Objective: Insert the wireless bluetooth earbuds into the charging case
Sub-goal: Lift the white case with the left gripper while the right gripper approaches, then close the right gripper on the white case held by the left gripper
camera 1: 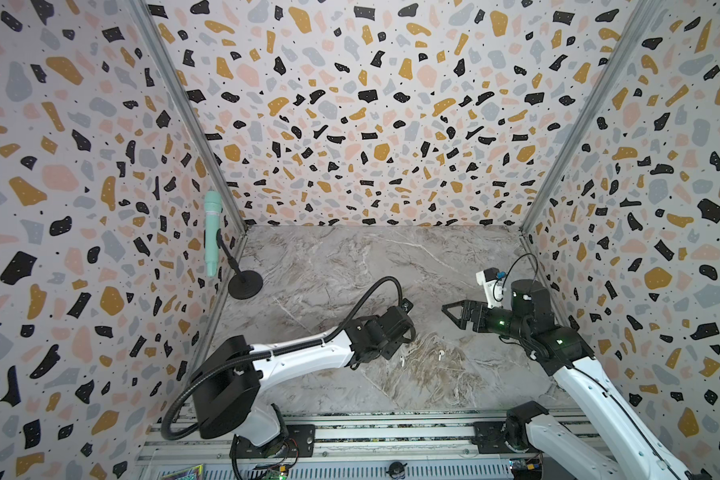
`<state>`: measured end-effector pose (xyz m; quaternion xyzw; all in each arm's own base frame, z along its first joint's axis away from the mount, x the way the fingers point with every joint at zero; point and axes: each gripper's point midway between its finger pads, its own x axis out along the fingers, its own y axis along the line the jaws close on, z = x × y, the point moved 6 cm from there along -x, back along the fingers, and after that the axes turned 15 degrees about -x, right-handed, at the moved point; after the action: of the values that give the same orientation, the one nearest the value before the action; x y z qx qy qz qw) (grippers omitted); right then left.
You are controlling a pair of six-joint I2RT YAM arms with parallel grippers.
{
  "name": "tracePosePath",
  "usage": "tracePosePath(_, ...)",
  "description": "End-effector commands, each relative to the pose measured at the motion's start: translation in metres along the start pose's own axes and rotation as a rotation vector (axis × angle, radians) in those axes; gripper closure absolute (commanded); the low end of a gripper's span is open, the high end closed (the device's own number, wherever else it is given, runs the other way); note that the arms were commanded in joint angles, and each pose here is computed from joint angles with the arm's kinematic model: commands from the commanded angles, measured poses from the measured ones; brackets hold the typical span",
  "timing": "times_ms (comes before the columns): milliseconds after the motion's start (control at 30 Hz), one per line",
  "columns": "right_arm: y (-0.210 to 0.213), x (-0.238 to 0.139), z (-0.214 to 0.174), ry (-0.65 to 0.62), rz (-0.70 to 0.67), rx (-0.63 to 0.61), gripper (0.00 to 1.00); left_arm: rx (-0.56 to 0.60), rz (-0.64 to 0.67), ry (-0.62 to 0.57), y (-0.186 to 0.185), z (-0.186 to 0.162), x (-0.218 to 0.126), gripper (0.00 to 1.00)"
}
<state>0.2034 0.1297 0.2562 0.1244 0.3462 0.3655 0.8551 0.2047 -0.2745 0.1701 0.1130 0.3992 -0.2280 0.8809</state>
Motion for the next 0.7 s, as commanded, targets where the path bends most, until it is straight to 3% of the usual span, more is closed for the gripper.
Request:
tracePosePath(0,0.011,0.015,-0.006,0.044,0.191,0.004,0.07,0.036,-0.063,-0.148,-0.003,0.019,-0.020,1.00)
tracePosePath(333,0.034,0.050,-0.018,0.146,0.325,-0.047,0.13,0.129,-0.148,-0.241,-0.005,0.006,-0.044,1.00)
tracePosePath(467,0.026,0.061,-0.019,0.139,0.297,-0.047,0.15,0.161,-0.183,-0.258,-0.010,0.001,-0.049,1.00)
tracePosePath(667,0.037,0.079,-0.026,0.188,0.424,-0.069,0.20,0.196,-0.208,-0.248,-0.017,-0.004,-0.048,1.00)
